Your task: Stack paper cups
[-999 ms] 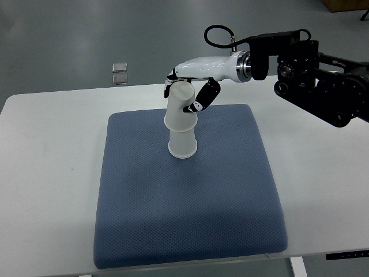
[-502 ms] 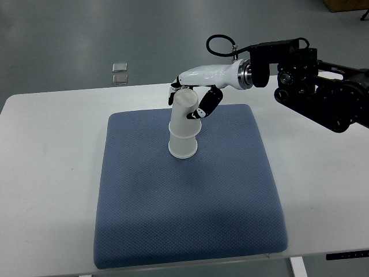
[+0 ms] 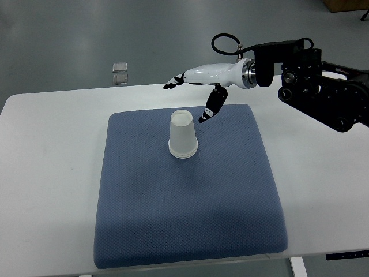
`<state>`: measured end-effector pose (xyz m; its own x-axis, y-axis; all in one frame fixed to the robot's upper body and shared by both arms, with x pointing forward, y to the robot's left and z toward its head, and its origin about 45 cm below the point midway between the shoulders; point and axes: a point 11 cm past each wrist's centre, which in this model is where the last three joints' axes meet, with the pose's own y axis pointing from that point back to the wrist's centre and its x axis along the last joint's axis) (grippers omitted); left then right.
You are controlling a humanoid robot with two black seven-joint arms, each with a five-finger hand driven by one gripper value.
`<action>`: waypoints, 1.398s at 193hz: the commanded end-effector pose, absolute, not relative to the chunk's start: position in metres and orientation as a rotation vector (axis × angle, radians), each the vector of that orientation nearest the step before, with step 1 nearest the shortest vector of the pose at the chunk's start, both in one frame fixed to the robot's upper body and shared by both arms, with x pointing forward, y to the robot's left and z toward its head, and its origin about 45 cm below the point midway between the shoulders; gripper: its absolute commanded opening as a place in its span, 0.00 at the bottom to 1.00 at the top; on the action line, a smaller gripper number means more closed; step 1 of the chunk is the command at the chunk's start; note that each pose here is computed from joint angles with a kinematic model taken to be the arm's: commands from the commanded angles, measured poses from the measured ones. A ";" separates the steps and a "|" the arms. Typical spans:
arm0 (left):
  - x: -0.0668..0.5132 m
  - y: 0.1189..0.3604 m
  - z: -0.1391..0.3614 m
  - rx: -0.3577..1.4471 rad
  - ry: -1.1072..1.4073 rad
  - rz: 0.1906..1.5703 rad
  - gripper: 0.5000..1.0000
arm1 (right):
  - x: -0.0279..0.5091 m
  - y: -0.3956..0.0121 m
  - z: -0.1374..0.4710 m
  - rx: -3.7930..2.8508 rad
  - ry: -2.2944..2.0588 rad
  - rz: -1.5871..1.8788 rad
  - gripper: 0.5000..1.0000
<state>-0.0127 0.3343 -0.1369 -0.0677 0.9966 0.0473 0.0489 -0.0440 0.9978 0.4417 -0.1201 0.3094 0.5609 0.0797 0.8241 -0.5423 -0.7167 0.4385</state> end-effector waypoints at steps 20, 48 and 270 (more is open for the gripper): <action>-0.013 0.334 -0.137 1.246 1.273 1.270 1.00 | 0.459 -0.168 0.311 2.155 -0.657 1.039 0.83; -0.013 0.334 -0.137 1.245 1.274 1.272 1.00 | 0.475 -0.221 0.295 2.181 -1.034 0.818 0.83; -0.013 0.334 -0.137 1.246 1.273 1.270 1.00 | 0.442 -0.289 0.183 2.125 -2.086 -0.188 0.84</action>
<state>-0.0128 0.3343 -0.1369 -0.0677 0.9966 0.0473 0.0493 -0.0440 0.9978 0.4436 -0.2948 0.1862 0.0258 -0.9982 0.0543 -0.9799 -0.0145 0.1990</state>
